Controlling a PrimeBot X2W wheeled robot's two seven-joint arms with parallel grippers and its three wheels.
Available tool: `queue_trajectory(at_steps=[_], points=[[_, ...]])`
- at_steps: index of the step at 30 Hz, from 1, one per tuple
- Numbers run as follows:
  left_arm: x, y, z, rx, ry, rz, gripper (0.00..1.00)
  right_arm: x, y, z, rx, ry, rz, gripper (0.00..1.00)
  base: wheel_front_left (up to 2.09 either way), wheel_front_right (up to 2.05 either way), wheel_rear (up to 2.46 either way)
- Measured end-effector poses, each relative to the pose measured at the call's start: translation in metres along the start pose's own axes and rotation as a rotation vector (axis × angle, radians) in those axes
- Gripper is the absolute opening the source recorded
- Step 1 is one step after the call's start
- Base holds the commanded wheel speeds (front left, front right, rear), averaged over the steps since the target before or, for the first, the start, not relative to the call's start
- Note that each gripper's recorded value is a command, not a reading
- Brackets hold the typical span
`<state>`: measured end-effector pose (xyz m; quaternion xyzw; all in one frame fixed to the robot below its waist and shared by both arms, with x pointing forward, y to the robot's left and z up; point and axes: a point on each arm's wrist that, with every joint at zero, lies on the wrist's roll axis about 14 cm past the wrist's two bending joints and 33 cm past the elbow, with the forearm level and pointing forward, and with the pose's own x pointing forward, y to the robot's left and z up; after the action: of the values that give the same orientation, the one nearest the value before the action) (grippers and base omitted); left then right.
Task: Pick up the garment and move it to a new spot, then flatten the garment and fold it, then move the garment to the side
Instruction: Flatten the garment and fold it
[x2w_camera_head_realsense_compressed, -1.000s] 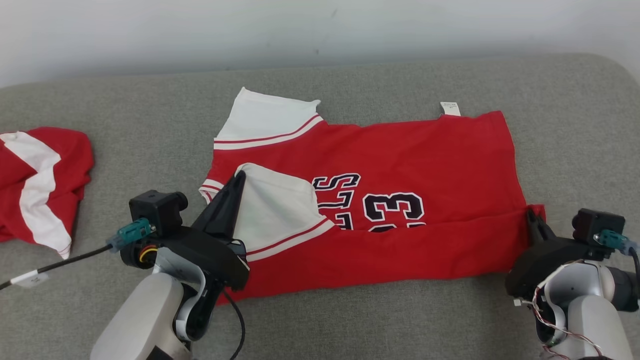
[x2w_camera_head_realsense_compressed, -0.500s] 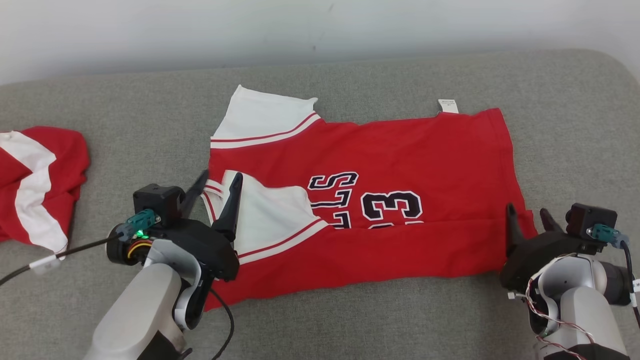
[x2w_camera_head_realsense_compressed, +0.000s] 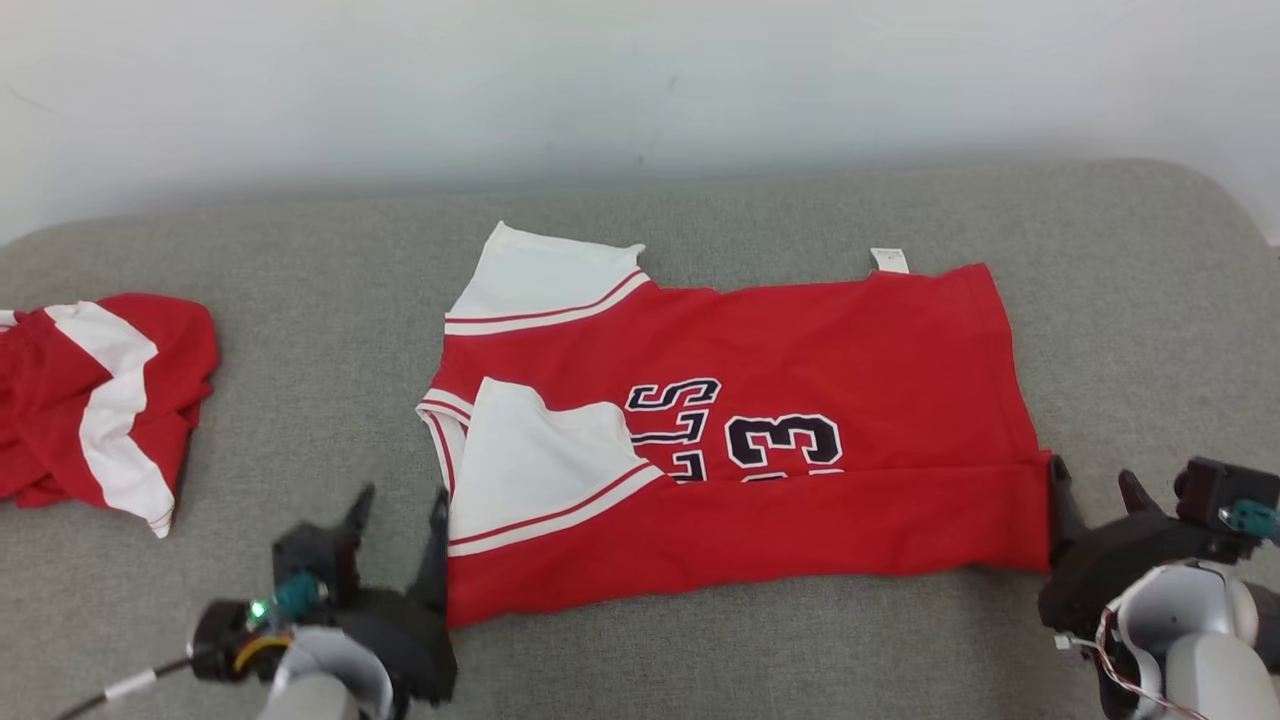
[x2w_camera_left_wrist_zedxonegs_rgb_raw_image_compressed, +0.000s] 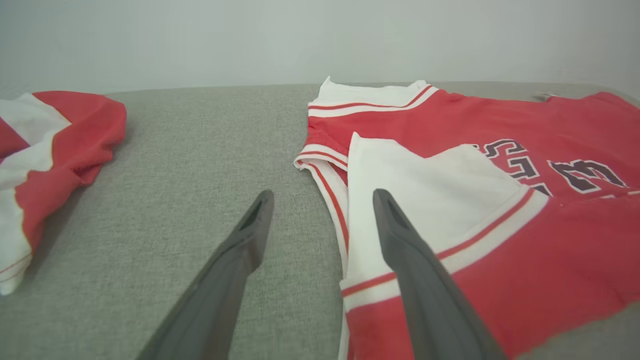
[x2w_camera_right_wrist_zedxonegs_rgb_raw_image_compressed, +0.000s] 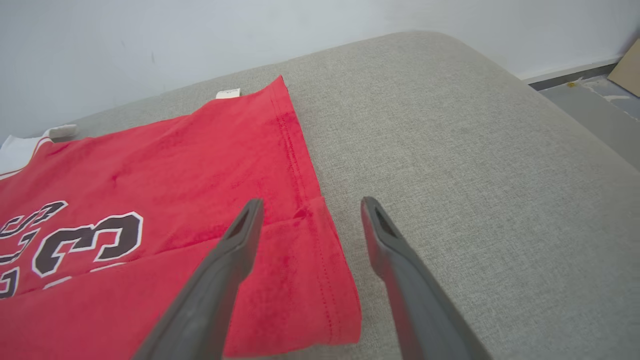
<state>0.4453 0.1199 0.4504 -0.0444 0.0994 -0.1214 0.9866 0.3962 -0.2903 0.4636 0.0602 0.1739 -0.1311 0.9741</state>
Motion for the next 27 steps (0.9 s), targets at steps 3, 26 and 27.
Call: queue_trajectory(at_steps=[3, 26, 27], points=[[-0.014, -0.010, -0.018, -0.019, 0.050, -0.021, 1.00, -0.006, -0.007, -0.007, 0.011, 0.024, -0.013, 1.00, 0.00, 0.00, 0.00], [-0.020, -0.015, -0.085, -0.096, 0.341, 0.044, 0.00, 0.002, -0.016, -0.054, -0.015, 0.193, -0.050, 1.00, 0.00, 0.00, 0.00], [-0.020, -0.016, -0.086, -0.098, 0.345, 0.041, 0.00, 0.004, -0.016, -0.057, -0.015, 0.203, -0.051, 1.00, 0.00, 0.00, 0.00]])
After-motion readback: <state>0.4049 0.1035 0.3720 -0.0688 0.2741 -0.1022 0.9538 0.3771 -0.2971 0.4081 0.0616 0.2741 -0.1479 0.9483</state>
